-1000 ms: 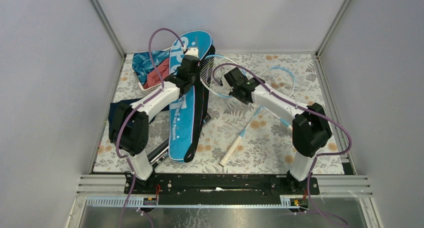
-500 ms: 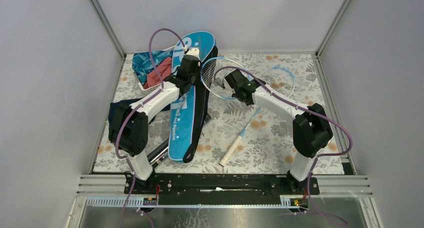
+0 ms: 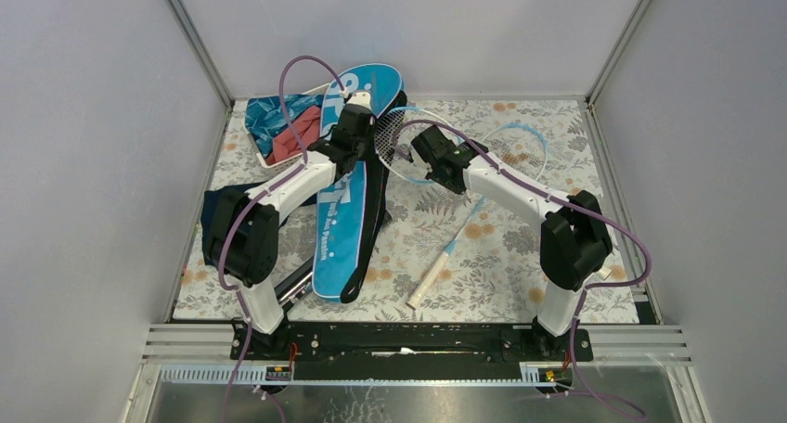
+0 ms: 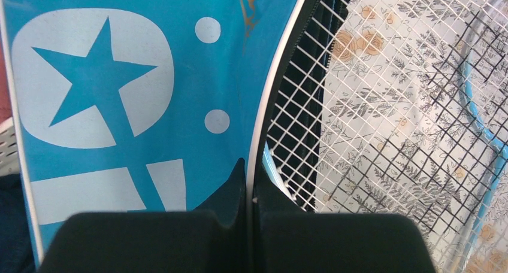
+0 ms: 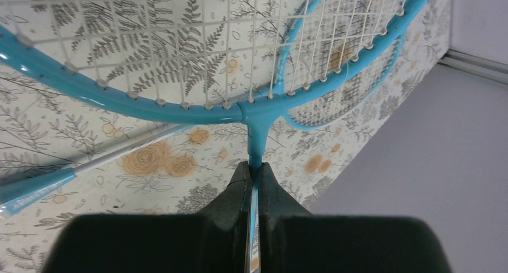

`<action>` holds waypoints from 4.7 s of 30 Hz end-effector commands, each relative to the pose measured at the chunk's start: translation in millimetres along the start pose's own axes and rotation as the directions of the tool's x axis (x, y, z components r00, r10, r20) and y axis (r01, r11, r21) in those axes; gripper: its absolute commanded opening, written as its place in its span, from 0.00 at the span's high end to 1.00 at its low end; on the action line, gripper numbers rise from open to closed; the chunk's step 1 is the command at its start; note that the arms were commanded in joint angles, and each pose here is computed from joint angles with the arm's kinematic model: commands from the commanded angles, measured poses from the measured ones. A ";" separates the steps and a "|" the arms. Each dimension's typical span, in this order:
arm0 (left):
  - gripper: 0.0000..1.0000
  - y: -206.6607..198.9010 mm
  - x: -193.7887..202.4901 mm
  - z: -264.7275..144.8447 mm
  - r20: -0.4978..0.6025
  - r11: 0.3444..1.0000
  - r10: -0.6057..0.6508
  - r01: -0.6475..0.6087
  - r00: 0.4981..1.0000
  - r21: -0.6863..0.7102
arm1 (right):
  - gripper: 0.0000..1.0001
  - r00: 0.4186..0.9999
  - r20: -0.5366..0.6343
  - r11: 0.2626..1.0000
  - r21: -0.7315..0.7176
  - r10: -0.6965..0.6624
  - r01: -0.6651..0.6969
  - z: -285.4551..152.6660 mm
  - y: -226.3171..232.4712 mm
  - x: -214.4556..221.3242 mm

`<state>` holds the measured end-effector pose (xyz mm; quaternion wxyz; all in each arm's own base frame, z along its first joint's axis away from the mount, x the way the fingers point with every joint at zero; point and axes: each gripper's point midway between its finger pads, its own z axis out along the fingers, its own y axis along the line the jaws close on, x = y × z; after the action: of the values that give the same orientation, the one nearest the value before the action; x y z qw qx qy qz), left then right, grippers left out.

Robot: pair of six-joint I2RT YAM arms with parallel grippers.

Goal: Pack up the badminton gear
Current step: Place the racket in the racket bag.

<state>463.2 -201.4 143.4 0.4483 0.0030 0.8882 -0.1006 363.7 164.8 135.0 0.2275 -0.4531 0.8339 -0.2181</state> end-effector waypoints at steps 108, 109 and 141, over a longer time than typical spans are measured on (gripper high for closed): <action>1.00 -164.8 38.0 2.4 -0.338 0.704 -0.348 0.482 0.874 0.521 | 0.23 0.735 0.143 0.633 -0.632 0.663 -0.448 -14.3 28.4 9.8; 1.00 -164.1 37.0 1.1 -0.325 0.712 -0.337 0.465 0.883 0.526 | 0.24 0.748 0.137 0.627 -0.653 0.650 -0.425 -16.6 38.8 15.5; 1.00 -144.7 35.6 -11.7 -0.140 0.817 -0.190 0.236 0.972 0.527 | 0.69 0.891 -0.098 0.374 -0.883 0.442 -0.283 -2.9 159.0 62.1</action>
<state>414.8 -342.2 118.1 0.3285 -0.0047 0.8546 -0.4023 218.2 181.6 18.4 0.0508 -0.3131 0.8923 0.3213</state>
